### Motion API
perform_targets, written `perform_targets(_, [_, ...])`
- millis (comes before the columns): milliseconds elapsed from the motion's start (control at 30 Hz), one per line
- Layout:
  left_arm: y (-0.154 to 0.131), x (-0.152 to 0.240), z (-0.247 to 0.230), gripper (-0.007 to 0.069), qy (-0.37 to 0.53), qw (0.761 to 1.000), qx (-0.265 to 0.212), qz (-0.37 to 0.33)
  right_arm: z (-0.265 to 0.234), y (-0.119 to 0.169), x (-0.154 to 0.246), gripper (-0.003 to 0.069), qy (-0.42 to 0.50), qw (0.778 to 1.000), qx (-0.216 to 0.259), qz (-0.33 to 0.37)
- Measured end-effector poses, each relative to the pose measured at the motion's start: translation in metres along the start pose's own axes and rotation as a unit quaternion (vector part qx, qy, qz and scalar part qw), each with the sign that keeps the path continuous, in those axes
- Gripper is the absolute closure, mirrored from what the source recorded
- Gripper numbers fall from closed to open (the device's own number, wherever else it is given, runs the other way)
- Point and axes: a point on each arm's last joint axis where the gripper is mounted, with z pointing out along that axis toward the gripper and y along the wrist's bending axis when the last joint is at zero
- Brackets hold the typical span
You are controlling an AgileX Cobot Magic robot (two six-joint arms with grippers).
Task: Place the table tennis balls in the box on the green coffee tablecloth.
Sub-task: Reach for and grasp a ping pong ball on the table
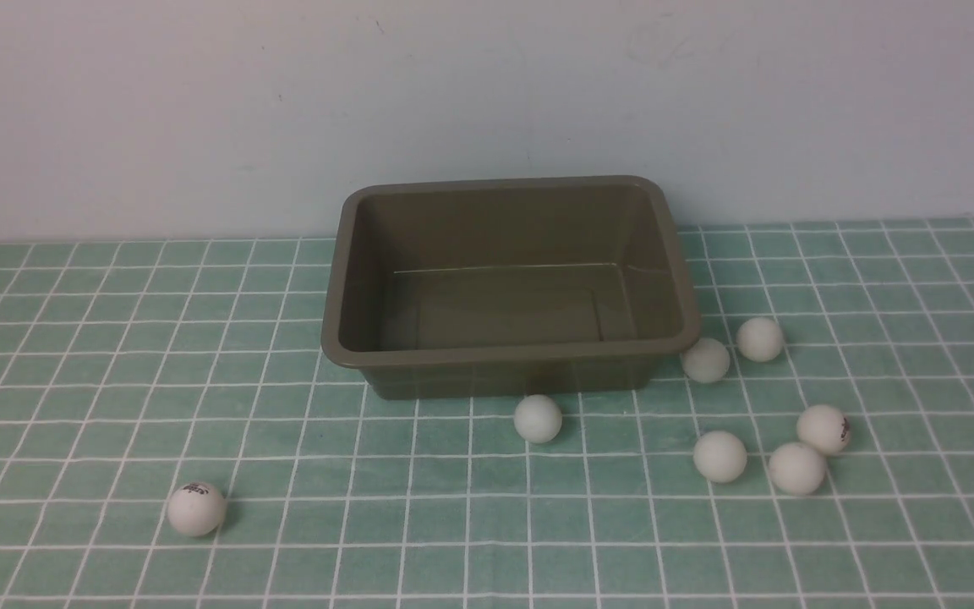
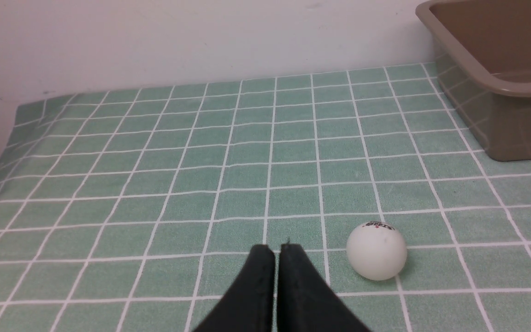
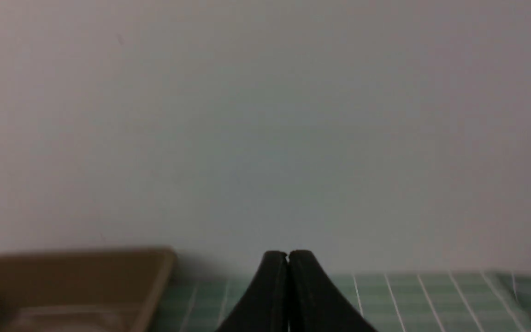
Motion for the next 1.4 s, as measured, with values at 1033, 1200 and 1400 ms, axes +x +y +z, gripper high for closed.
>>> perform_targets(1033, [0.0, 0.0, 0.0, 0.0629, 0.0, 1.0, 0.0, 0.0, 0.288, 0.072, 0.018, 0.0669, 0.445, 0.884, -0.13, -0.064])
perform_targets(1200, [0.0, 0.0, 0.0, 0.0629, 0.0, 1.0, 0.0, 0.0, 0.301, 0.073, 0.036, 0.0659, 0.465, 0.874, -0.127, -0.06])
perform_targets(1400, [0.0, 0.0, 0.0, 0.0629, 0.0, 1.0, 0.0, 0.0, 0.315, 0.075, 0.061, 0.0527, 0.487, 0.861, -0.133, -0.066])
